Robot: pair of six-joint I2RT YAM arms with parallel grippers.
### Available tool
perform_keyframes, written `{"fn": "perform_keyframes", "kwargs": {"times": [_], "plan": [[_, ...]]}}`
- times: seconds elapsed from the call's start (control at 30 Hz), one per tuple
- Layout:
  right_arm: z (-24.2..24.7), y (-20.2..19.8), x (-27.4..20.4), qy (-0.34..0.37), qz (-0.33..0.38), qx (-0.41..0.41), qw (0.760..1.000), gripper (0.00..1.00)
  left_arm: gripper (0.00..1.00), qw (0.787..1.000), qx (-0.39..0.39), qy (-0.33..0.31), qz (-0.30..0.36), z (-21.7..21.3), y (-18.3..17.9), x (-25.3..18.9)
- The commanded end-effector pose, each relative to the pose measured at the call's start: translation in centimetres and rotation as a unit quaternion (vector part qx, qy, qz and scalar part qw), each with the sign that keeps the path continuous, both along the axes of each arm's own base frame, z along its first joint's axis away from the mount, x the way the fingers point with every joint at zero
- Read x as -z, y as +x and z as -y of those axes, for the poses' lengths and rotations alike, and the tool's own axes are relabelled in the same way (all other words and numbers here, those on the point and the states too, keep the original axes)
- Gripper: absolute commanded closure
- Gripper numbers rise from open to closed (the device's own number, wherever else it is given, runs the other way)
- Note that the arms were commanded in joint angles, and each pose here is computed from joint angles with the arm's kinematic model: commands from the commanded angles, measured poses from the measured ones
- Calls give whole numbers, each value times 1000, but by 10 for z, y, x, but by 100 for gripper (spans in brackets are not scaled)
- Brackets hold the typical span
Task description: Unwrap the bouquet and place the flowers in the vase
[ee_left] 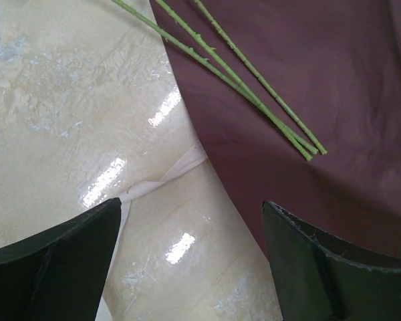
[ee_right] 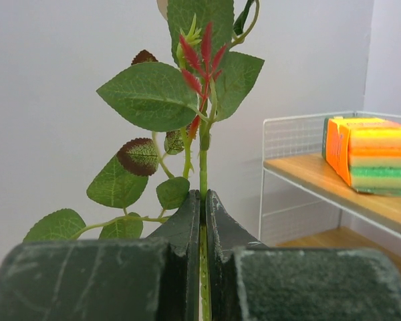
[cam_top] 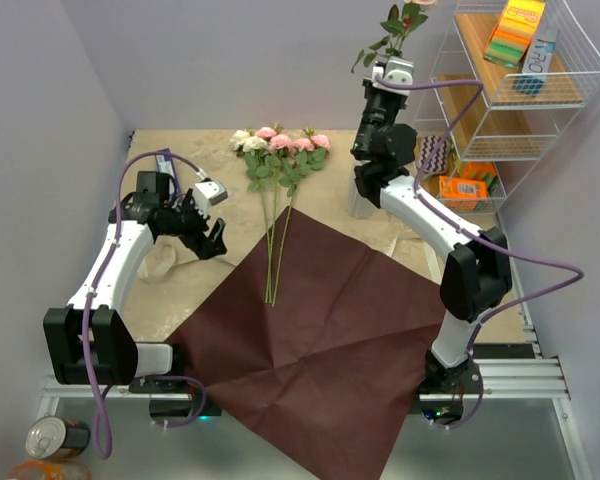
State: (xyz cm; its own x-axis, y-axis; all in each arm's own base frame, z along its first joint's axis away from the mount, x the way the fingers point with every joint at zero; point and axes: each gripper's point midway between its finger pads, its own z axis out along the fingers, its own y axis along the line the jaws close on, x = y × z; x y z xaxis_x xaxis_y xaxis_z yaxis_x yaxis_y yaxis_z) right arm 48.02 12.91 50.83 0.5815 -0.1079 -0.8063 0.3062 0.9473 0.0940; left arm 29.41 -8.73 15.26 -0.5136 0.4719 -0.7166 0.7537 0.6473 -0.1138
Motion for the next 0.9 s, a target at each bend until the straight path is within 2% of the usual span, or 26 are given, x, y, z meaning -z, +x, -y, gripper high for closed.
{"fn": "perform_keyframes", "kwargs": {"times": [0.0, 0.2, 0.3, 0.37, 0.47, 0.53, 0.57, 0.6, 0.73, 0.87], "plan": [[16, -3, 9, 30, 15, 28, 999, 100, 10, 999, 32, -13, 20, 7, 1, -14], [18, 4, 40, 28, -26, 42, 998, 100, 10, 999, 31, -5, 22, 5, 2, -10], [17, 9, 60, 36, -68, 37, 996, 99, 10, 999, 23, 4, 30, 1, 6, -11], [17, 8, 69, 40, -86, 29, 995, 93, 10, 999, 13, 9, 33, -2, 9, -12], [21, 4, 77, 47, -111, 29, 992, 78, 10, 999, 7, 21, 37, -5, 11, -13], [19, 3, 74, 45, -124, 24, 991, 64, 11, 999, 6, 22, 39, -6, 11, -14], [17, 7, 85, 31, -158, 25, 987, 56, 11, 999, 5, 24, 40, -7, 10, -15], [15, 8, 86, 30, -170, 18, 985, 45, 11, 999, 6, 25, 41, -7, 10, -16], [12, -1, 85, 61, -176, -19, 982, 38, 11, 999, 5, 23, 46, -6, 9, -22], [2, -13, 72, 60, -180, -74, 979, 29, 11, 999, 4, 16, 47, -4, 7, -28]]}}
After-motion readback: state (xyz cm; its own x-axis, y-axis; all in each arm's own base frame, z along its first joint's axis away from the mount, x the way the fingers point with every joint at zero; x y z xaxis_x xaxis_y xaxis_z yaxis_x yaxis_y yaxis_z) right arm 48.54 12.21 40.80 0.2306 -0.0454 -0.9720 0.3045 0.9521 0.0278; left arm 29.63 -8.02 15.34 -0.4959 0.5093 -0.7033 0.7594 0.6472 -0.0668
